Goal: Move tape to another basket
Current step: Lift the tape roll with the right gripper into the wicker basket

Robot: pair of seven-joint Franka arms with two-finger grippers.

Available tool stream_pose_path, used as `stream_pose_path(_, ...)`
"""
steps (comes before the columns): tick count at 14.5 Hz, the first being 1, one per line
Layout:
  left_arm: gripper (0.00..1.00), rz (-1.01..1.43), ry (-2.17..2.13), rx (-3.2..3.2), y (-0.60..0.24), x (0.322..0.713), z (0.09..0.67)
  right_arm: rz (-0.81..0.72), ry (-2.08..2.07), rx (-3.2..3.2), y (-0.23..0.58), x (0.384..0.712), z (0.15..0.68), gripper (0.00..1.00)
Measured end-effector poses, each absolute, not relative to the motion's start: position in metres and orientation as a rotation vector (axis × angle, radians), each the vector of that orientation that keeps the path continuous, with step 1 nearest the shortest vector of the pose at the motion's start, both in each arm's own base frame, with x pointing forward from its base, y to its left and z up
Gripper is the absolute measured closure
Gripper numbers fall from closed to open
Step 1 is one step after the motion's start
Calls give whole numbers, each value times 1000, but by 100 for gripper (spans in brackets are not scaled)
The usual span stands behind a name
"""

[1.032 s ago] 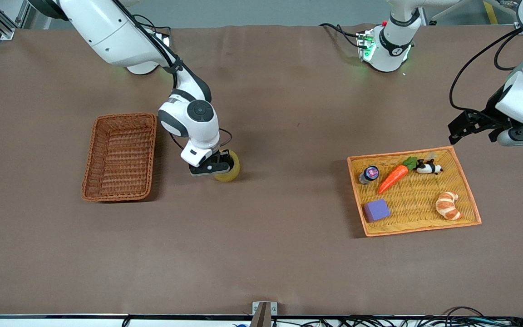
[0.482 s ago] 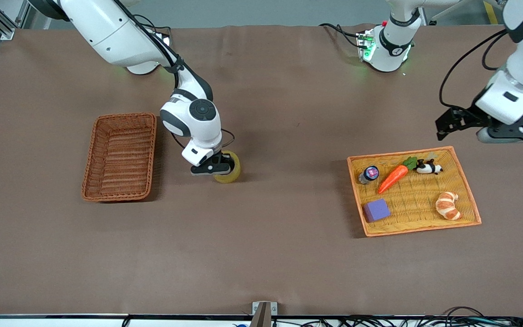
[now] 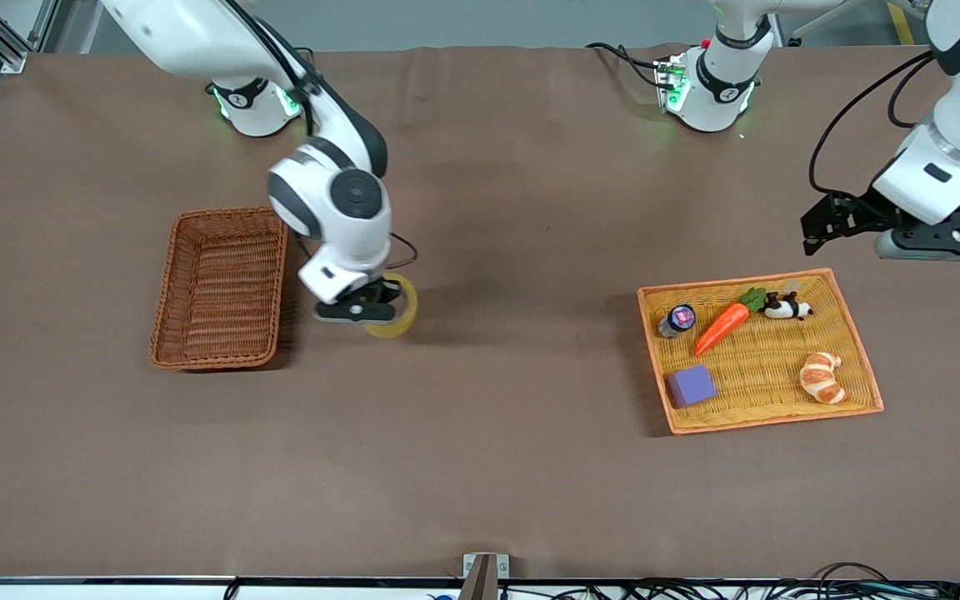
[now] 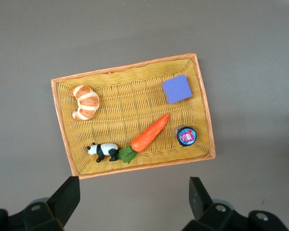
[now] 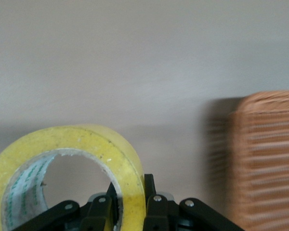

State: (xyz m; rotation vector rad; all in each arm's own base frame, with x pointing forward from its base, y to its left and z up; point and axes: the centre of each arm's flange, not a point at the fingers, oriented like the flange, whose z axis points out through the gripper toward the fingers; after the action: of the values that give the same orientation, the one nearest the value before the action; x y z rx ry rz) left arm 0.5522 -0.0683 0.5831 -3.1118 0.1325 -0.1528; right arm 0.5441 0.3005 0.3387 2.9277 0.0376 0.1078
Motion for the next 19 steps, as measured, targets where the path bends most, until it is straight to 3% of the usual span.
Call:
stream_pose_path(3, 0, -151, 133, -3113, -68, 556, 582, 74, 109, 2903, 178, 575, 404, 77)
stream_pose_path(5, 0, -171, 133, -3113, -69, 557, 589, 21, 174, 2882, 96, 578, 411, 77)
stream_pose_path(9, 0, -103, 141, -3113, -72, 551, 599, -9, 234, 2893, 15, 557, 369, 78)
stream_pose_path(15, 0, 66, 91, -3174, -76, 537, 604, 152, 295, 2966, -1, 489, 266, 78)
stream_pose_path(19, 3, 60, 28, -3223, -59, 539, 608, 150, 304, 2977, -6, 477, 240, 78)
